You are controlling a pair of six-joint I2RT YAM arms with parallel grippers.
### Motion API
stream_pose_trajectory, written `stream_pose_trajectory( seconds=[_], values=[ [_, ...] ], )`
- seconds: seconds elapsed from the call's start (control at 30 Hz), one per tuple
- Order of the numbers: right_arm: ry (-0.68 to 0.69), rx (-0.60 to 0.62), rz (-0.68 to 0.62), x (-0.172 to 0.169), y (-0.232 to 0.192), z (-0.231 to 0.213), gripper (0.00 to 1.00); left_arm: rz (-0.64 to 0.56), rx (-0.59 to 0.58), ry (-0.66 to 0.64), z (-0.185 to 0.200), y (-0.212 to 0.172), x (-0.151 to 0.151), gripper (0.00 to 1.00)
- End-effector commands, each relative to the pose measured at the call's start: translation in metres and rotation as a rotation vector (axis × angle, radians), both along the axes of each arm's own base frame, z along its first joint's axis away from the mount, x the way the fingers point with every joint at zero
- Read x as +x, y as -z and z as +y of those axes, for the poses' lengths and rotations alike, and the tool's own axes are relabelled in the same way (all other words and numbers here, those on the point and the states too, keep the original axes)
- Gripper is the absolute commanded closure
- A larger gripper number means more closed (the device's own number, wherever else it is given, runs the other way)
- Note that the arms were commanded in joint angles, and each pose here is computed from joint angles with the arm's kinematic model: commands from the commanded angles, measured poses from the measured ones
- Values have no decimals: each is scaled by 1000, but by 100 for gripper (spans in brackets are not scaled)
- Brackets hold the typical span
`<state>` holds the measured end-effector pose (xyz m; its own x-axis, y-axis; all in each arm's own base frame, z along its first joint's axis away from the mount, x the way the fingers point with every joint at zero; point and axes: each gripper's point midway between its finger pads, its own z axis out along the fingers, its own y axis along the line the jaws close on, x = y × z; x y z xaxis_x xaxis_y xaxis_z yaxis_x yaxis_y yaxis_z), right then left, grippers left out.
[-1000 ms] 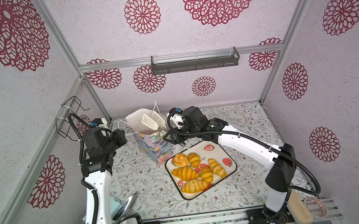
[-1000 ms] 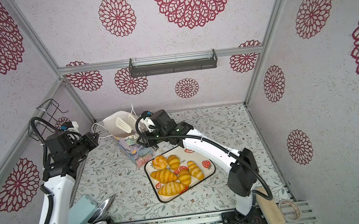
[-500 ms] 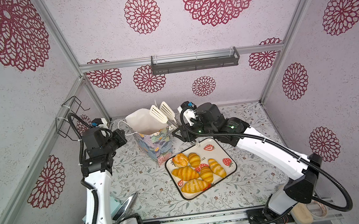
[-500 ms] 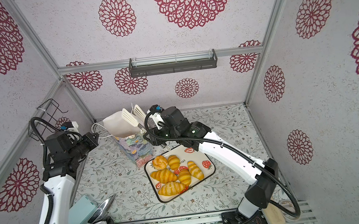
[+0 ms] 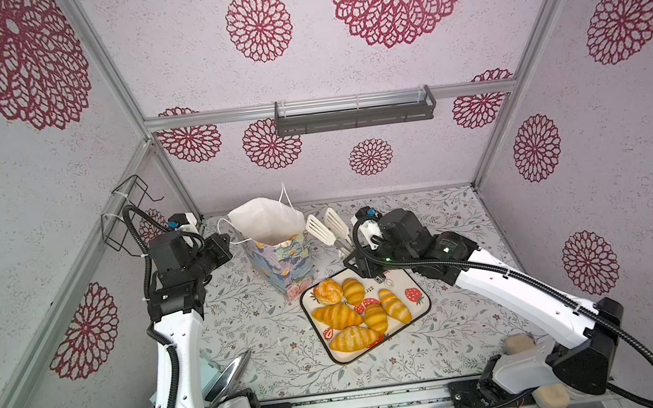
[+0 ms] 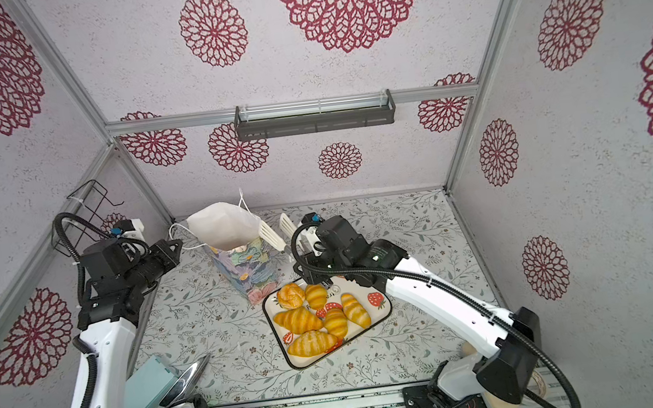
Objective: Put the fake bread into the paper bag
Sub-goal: 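Raise the tongs out of the bag and move them over the tray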
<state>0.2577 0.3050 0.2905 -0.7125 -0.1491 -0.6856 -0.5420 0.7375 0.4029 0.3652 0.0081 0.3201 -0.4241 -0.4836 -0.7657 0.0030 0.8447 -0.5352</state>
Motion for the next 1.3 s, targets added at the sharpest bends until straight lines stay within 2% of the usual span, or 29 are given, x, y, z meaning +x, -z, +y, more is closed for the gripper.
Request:
stream_pose_trajectory(
  seconds=[0.0,0.77,1.27],
  values=[
    [79,28,-26,-2,-15,-29,53,-88,-9,75,-15,-26,0,100],
    [241,-246,248,-60,80,-130,53,-129,-46,163,-31,-36,2,100],
    [279,-289,406,-101,116,-155,53,-117,-52,158,-31,-32,3,100]
  ],
)
